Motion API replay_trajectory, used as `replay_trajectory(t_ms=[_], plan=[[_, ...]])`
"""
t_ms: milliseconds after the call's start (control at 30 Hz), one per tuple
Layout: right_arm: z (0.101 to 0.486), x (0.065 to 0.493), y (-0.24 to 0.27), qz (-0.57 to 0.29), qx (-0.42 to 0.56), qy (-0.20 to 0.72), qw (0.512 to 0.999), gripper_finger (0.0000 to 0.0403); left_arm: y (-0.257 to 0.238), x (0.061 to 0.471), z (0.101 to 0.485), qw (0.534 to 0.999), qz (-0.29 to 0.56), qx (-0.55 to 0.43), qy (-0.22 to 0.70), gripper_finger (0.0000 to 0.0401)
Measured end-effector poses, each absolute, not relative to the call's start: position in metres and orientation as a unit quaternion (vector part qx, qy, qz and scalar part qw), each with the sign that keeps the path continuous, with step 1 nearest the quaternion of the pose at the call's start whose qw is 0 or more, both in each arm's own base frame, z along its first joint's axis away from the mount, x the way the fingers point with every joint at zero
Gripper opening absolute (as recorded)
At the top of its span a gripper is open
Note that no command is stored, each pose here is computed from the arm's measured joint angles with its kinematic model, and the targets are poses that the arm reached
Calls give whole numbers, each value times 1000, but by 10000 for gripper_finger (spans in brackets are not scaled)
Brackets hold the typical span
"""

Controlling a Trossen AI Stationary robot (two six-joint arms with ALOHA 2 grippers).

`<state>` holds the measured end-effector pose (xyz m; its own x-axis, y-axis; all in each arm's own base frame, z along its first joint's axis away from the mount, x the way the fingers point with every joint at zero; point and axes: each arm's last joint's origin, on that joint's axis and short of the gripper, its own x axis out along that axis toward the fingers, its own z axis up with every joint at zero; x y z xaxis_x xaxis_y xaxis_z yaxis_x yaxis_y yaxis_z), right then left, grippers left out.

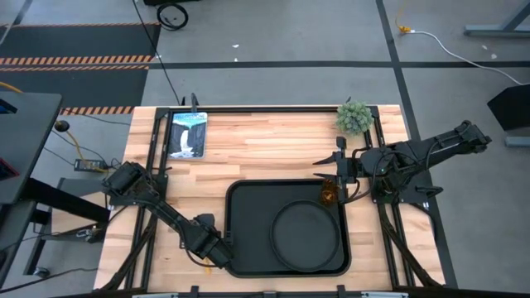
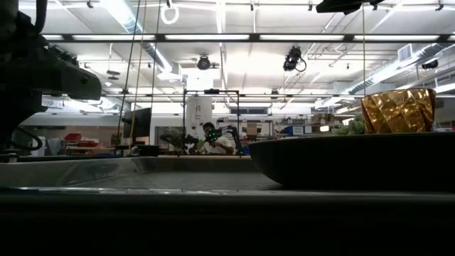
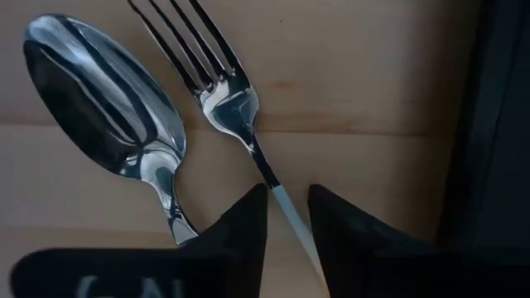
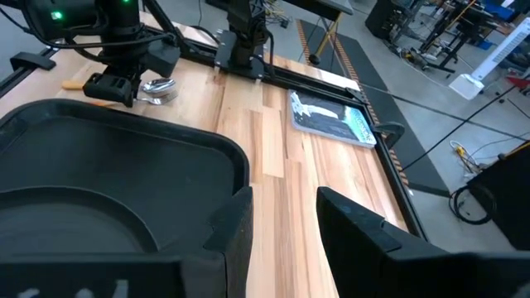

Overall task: Pick and place plate/cup/fork/spoon on tray
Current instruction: Put the orange fork on the black serving tray to the left side of the black plate

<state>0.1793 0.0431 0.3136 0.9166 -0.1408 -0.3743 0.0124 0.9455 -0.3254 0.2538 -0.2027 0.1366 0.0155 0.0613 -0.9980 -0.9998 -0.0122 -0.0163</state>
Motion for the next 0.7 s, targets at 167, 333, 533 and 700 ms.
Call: replay_trajectory(t_ms=[167,333,533,700], plan=[[314,179,43,-40,-160,200,966,142,-203,254,136,521,509,-486,484,64],[314,179,43,-40,-160,200,966,142,-203,254,136,527,501,-479,491,40],[314,179,43,-40,-160,200,966,142,-203,254,136,528,500,-476,494,21],[314,179,43,-40,-160,200,966,142,-201,254,140,527,498,-480,494,21]])
